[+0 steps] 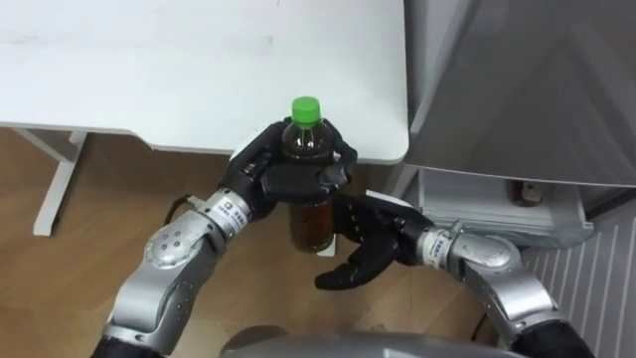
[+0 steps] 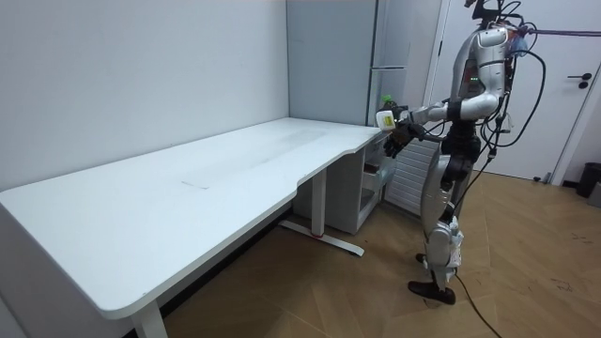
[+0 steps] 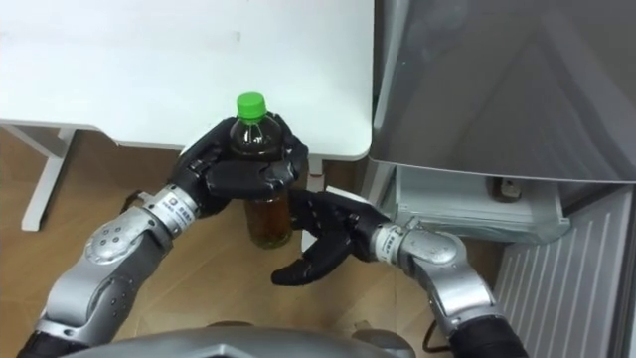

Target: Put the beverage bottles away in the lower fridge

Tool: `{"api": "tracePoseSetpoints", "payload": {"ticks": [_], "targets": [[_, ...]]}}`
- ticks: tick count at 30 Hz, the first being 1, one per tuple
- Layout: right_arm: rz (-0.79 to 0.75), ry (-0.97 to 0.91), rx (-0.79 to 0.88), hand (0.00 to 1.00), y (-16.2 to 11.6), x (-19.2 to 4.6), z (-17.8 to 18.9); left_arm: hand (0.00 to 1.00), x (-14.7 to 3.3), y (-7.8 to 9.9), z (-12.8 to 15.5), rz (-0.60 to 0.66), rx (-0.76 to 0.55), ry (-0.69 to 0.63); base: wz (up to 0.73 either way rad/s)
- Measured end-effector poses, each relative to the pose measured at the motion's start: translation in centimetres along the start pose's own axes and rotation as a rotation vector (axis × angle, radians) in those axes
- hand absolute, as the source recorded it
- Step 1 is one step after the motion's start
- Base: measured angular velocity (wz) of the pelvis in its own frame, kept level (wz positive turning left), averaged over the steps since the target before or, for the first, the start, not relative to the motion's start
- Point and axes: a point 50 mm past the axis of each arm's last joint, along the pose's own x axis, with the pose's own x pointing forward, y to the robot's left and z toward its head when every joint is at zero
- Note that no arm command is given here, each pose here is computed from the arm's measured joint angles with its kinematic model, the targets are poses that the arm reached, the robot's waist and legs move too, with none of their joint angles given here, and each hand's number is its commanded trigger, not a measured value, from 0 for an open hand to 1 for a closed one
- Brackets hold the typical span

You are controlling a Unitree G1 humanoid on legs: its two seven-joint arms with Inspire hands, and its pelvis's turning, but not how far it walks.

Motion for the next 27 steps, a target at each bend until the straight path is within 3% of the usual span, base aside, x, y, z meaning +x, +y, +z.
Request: {"api": "tracePoseSetpoints", "payload": {"ticks": [13, 27], "targets": [[0.062, -0.086, 0.125, 0.00, 0.7, 0.4, 0.2, 1.00, 0.5, -2.0, -1.2, -0.127, 0.057, 0.064, 0.00], [0.093, -0.089, 0.233, 0.00, 1.3, 0.6, -0.4, 1.00, 0.9, -2.3, -1.7, -0.160, 0.058, 0.089, 0.00]]}}
